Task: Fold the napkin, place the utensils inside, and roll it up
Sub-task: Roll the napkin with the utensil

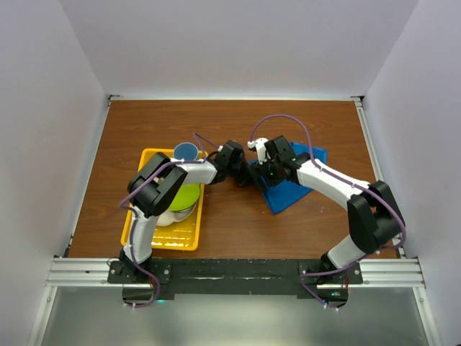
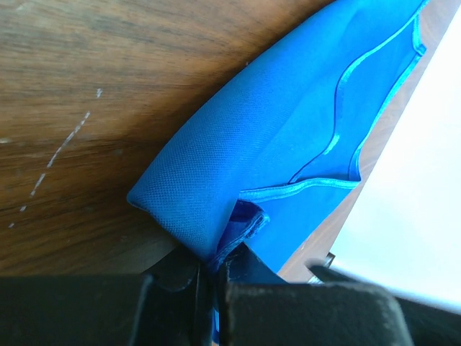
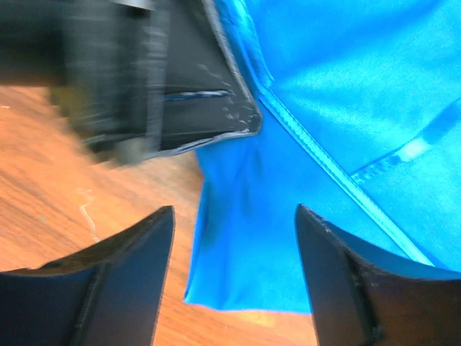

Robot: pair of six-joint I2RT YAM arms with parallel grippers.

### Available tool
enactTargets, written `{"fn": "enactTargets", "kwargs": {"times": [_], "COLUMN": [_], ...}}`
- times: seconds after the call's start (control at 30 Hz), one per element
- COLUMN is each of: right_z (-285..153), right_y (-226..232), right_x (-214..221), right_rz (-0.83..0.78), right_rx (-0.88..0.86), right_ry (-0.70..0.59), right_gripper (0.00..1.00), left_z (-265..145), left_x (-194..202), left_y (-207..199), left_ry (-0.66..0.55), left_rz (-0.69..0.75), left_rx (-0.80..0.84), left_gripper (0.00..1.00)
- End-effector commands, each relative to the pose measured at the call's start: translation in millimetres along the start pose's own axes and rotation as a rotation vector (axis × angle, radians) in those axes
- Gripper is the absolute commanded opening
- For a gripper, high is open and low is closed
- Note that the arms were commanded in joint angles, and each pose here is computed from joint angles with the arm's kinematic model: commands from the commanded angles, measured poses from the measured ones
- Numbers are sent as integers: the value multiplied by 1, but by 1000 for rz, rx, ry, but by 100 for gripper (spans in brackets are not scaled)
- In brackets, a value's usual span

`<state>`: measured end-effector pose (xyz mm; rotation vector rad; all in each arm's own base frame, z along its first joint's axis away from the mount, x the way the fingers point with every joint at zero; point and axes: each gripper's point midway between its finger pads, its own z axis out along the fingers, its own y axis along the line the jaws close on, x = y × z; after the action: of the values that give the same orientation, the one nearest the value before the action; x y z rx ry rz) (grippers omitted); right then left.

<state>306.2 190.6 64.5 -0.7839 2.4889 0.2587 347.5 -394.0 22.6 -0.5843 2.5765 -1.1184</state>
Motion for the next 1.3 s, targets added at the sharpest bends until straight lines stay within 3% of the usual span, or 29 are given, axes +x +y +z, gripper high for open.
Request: {"fn": "enactTargets", "kwargs": {"times": [0.0,0.43,0.6,1.07,1.27], "right_z": [-13,10,24,35,44], "right_y": [3,24,23,54,48], "right_x": [-7,3,11,16,36], "right_rz": [-53,-121,-112,65,124], "right_rx": [64,154,178,173,250], "right_ry": [-59,-81,-5,36,71], "right_gripper": [76,72,67,64,54], "left_z": [-2,-15,-20,-22,-25], "left_x": [12,23,14,5,2], "left_y": [22,16,16,15,14], "left_ry": [68,196,199,228,236], "left_rz": [-4,-86,-92,-60,-48], "left_rx": [-90,-68,-65,-44,-38], "left_gripper": [0,0,0,0,0]}}
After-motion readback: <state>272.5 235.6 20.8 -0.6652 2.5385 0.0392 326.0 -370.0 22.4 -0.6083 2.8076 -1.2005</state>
